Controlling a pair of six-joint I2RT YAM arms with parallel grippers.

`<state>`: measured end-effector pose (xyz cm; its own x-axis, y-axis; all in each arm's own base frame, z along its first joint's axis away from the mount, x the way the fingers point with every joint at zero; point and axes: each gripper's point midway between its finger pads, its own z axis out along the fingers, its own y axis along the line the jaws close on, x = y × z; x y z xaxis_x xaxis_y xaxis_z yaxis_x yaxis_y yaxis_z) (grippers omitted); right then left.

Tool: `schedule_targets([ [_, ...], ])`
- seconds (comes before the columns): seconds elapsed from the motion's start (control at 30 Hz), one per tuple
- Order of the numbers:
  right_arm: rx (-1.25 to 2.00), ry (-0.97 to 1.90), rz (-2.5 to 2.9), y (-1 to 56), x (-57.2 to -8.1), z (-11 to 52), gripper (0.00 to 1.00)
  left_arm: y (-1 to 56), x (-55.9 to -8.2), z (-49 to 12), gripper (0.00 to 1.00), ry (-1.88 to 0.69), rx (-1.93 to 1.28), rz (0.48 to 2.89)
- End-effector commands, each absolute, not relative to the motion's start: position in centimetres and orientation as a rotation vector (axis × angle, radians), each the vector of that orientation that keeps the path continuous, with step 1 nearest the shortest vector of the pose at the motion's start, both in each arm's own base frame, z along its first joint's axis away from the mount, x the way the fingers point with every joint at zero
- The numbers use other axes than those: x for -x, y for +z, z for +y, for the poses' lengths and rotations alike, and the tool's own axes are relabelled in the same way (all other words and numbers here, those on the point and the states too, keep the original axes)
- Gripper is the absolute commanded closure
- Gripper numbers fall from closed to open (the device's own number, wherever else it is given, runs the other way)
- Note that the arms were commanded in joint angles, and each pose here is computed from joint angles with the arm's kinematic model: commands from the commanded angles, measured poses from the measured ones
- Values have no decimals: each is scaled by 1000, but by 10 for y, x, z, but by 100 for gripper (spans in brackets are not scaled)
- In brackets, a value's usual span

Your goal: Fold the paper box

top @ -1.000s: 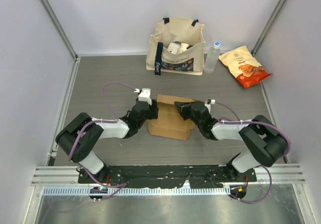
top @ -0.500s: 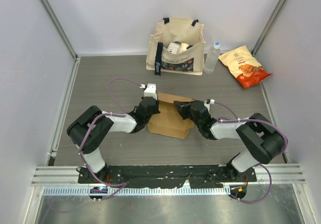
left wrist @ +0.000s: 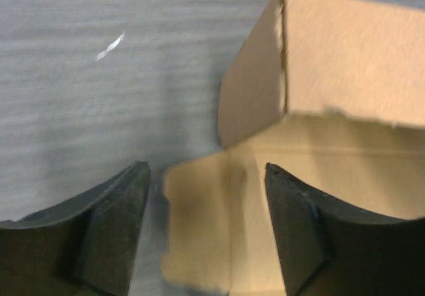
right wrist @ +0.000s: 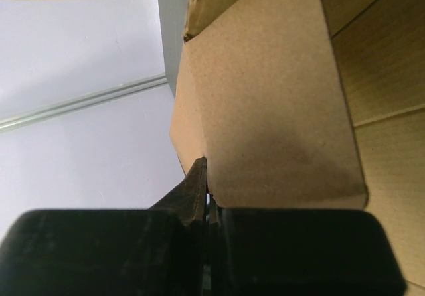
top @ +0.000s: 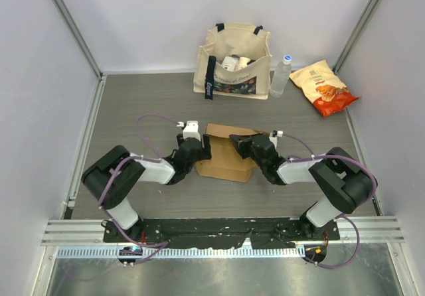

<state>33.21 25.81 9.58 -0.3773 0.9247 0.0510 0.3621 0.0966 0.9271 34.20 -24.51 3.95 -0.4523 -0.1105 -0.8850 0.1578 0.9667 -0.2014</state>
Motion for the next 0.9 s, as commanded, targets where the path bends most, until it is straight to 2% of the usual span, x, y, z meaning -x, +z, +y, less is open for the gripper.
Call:
schedule_targets([
  [0.0, -1131, 1134, 1942, 72, -321, 252, 99, 78, -317, -244, 21, -489, 29, 2008],
  [0.13, -1063, 1151, 1941, 78, -325, 254, 98, 93, -290, -223, 20, -577, 96, 2079],
  [0.27, -991, 1153, 1935, 89, -328, 256, 98, 125, -306, -204, 16, -807, 245, 2085],
  [0.4, -940, 1156, 1934, 95, -329, 259, 98, 139, -329, -210, 16, -882, 268, 2112],
  [0.57, -875, 1165, 1947, 100, -329, 264, 97, 140, -356, -233, 27, -964, 266, 2113],
  [0.73, -868, 1217, 1930, 104, -333, 273, 97, 140, -364, -227, 24, -938, 295, 2058],
  [0.87, -838, 1228, 1936, 106, -334, 279, 97, 129, -361, -234, 31, -954, 263, 2102],
])
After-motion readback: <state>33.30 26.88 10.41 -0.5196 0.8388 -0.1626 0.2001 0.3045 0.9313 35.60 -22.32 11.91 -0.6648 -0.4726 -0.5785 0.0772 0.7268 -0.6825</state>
